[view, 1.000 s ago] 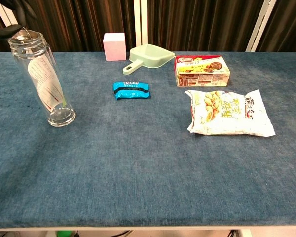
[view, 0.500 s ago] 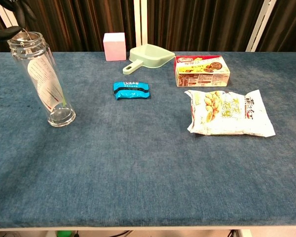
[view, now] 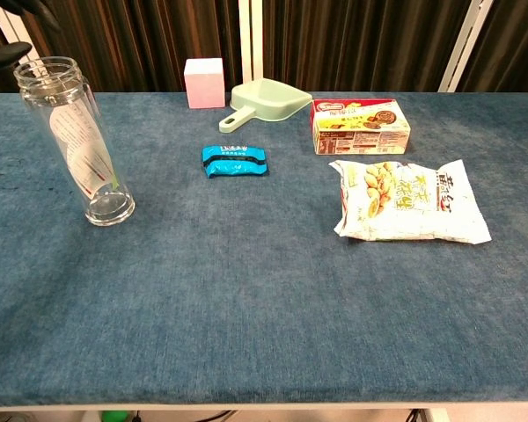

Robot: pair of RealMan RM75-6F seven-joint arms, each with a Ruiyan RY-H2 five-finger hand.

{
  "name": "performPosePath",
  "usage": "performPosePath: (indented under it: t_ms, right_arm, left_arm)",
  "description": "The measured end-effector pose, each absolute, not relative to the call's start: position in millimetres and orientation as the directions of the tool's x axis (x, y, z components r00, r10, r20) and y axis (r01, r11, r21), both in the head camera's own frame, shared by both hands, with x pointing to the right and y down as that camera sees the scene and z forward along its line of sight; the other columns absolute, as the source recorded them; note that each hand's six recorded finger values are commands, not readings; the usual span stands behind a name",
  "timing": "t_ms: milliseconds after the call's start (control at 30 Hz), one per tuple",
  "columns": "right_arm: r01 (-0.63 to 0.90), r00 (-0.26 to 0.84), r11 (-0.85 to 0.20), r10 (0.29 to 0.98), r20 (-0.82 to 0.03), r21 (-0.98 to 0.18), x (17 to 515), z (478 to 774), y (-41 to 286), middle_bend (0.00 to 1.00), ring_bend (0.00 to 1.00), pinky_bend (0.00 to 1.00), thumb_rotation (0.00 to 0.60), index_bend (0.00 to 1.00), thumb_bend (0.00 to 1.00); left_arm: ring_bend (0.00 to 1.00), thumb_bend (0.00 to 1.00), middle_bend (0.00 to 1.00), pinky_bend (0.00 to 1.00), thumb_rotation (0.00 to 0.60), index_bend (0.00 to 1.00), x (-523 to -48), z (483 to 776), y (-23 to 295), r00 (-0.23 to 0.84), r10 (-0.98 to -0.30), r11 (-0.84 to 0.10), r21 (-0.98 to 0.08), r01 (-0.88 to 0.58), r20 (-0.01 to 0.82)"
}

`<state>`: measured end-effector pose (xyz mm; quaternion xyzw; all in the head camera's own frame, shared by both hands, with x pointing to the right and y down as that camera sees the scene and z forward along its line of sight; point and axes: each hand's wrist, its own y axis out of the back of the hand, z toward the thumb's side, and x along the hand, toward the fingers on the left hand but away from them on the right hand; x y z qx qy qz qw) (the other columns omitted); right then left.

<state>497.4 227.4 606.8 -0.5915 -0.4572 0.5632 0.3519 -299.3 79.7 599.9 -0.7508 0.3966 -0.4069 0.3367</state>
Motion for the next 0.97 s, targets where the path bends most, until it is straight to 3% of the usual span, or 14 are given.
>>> performPosePath:
  t_ms: [300,500,633,767,833,967]
  right_arm:
    - [0.145,-0.05,-0.328,0.94,-0.338,-0.933,496,605,227,0.0,0.0,0.0,0.6,0.0,0.32]
    - [0.151,-0.065,-0.317,0.942,-0.33,-0.936,501,602,227,0.0,0.0,0.0,0.6,0.0,0.32]
    - [0.147,-0.07,-0.321,0.94,-0.333,-0.936,503,603,227,0.0,0.0,0.0,0.6,0.0,0.32]
    - [0.138,-0.07,-0.322,0.94,-0.334,-0.937,503,605,228,0.0,0.0,0.0,0.6,0.0,0.31]
    - [0.137,-0.072,-0.322,0.94,-0.333,-0.937,502,606,228,0.0,0.0,0.0,0.6,0.0,0.31]
    - [0.135,-0.067,-0.319,0.942,-0.33,-0.938,499,605,228,0.0,0.0,0.0,0.6,0.0,0.31]
  left_arm:
    - [0.21,0.29,0.3,0.19,0.6,0.19,-304,585,79,0.351,-0.891,-0.409,-0.846,-0.343,0.289]
    - [0.21,0.24,0.3,0.19,0.581,0.21,-326,559,92,0.313,-0.933,-0.281,-0.9,-0.333,0.176]
    - [0.2,0.17,0.28,0.19,0.396,0.23,-362,550,130,0.235,-0.963,-0.2,-0.937,-0.288,0.133]
    - [0.08,0.08,0.14,0.17,0.057,0.21,-406,565,183,0.132,-0.966,-0.246,-0.953,-0.177,0.224]
    - [0.04,0.06,0.08,0.15,0.007,0.18,-420,575,204,0.094,-0.954,-0.293,-0.949,-0.114,0.284]
    - [0.0,0.06,0.05,0.12,0.0,0.14,-435,585,228,0.04,-0.943,-0.331,-0.943,-0.046,0.329]
